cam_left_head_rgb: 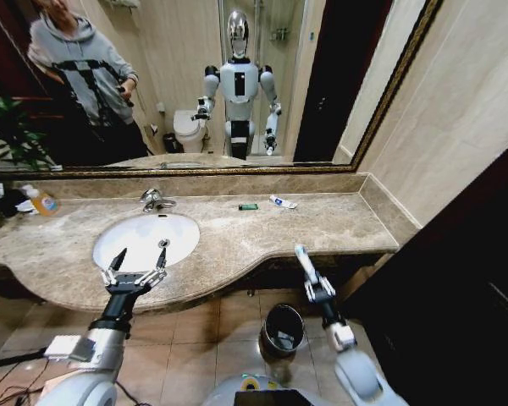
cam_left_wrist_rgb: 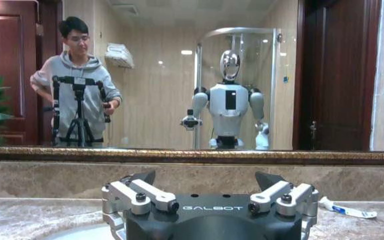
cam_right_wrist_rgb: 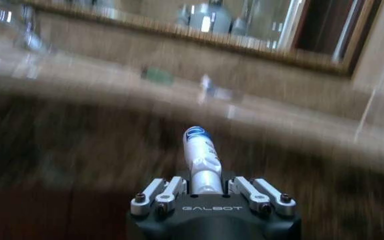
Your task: Pick up the trash from the sink and place it in the trash bin.
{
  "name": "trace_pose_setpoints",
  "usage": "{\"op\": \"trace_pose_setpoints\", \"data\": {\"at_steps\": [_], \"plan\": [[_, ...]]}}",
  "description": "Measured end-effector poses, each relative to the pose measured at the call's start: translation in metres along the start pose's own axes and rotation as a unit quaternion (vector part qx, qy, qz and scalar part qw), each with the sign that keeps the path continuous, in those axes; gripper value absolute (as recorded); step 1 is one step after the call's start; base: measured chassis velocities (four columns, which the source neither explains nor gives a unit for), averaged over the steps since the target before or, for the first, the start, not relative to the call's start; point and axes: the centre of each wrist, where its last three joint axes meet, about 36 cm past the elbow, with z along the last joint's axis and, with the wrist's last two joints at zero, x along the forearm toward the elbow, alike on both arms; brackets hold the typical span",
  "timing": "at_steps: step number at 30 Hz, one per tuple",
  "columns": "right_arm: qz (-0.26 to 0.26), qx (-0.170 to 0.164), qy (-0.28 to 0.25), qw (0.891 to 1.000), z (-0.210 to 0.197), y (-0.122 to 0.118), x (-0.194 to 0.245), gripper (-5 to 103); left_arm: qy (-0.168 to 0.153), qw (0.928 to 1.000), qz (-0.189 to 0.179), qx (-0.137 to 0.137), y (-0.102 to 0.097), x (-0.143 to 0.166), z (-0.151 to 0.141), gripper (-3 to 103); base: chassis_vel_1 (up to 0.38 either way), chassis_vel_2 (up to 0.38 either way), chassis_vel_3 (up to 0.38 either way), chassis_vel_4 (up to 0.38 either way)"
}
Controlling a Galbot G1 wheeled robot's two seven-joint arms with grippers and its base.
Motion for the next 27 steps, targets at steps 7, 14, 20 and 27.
{"op": "trace_pose_setpoints", "data": {"at_steps": [7,14,20,27], "plan": [[-0.007,0.002,0.047,0.999,0.048,0.012,0.037,27,0.0,1.0,0.0,0.0,0.0,0.0,0.0,100,0.0,0.0,0.0,0.0],[-0.024,0.037,0.084,0.995,0.095,0.01,0.031,27,0.0,1.0,0.0,0.0,0.0,0.0,0.0,100,0.0,0.0,0.0,0.0],[-0.071,0.056,0.149,0.985,0.115,0.006,0.015,27,0.0,1.0,0.0,0.0,0.0,0.0,0.0,100,0.0,0.0,0.0,0.0],[-0.125,0.089,0.218,0.964,0.16,0.004,-0.008,27,0.0,1.0,0.0,0.0,0.0,0.0,0.0,100,0.0,0.0,0.0,0.0]]}}
